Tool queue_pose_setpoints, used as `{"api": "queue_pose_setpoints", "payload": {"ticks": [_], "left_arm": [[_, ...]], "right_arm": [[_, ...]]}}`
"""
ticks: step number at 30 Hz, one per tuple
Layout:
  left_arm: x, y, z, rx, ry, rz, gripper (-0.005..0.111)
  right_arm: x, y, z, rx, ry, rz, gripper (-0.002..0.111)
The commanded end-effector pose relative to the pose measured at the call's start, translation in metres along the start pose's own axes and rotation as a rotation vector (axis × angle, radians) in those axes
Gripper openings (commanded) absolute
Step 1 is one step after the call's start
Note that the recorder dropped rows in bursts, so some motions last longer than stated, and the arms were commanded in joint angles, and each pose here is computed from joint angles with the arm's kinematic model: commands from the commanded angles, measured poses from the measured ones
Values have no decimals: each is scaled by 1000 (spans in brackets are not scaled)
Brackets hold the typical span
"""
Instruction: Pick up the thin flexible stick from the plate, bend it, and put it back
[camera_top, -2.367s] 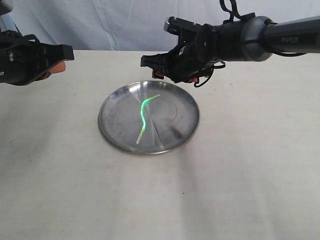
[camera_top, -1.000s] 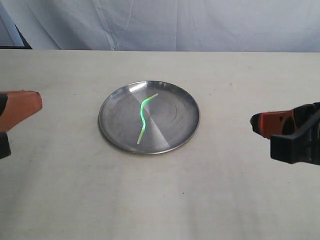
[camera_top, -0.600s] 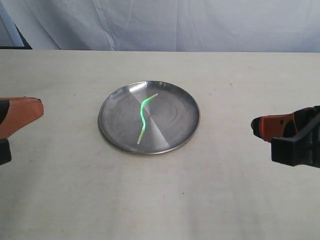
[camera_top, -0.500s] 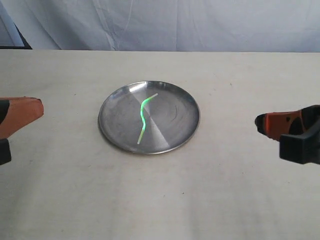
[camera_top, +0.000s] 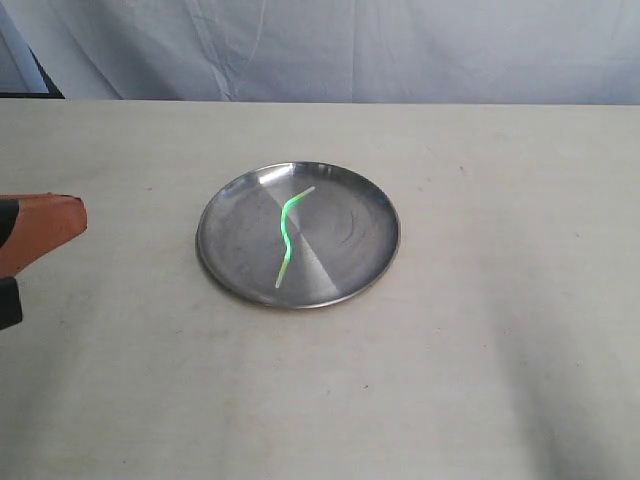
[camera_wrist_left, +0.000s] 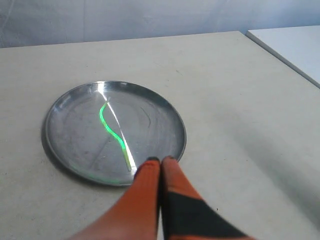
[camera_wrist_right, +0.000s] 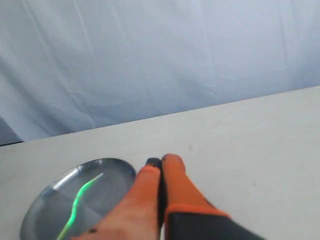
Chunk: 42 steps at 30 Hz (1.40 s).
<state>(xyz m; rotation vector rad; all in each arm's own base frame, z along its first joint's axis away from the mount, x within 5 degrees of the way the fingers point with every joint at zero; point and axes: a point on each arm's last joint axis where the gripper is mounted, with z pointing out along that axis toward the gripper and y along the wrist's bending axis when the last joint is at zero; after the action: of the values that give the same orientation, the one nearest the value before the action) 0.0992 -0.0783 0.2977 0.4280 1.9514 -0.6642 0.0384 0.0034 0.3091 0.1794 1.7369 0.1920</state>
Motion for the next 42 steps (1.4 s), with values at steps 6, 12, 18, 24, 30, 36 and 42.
{"api": "queue_pose_setpoints", "payload": {"ticks": [6, 12, 18, 24, 30, 36, 42], "left_arm": [[0, 0, -1, 4, -8, 2, 0], [0, 0, -1, 4, -8, 2, 0], [0, 0, -1, 4, -8, 2, 0], [0, 0, -1, 4, -8, 2, 0], [0, 0, -1, 4, -8, 2, 0], [0, 0, -1, 4, -8, 2, 0], [0, 0, -1, 4, -8, 2, 0]], "right_arm": [[38, -15, 21, 54, -68, -68, 0], [91, -30, 37, 82, -16, -133, 0], [114, -35, 36, 92, 33, -129, 0], [114, -35, 36, 91, 38, -204, 0], [114, -35, 36, 85, 38, -185, 0], [114, -35, 36, 83, 38, -181, 0], [114, -35, 36, 83, 38, -177, 0]]}}
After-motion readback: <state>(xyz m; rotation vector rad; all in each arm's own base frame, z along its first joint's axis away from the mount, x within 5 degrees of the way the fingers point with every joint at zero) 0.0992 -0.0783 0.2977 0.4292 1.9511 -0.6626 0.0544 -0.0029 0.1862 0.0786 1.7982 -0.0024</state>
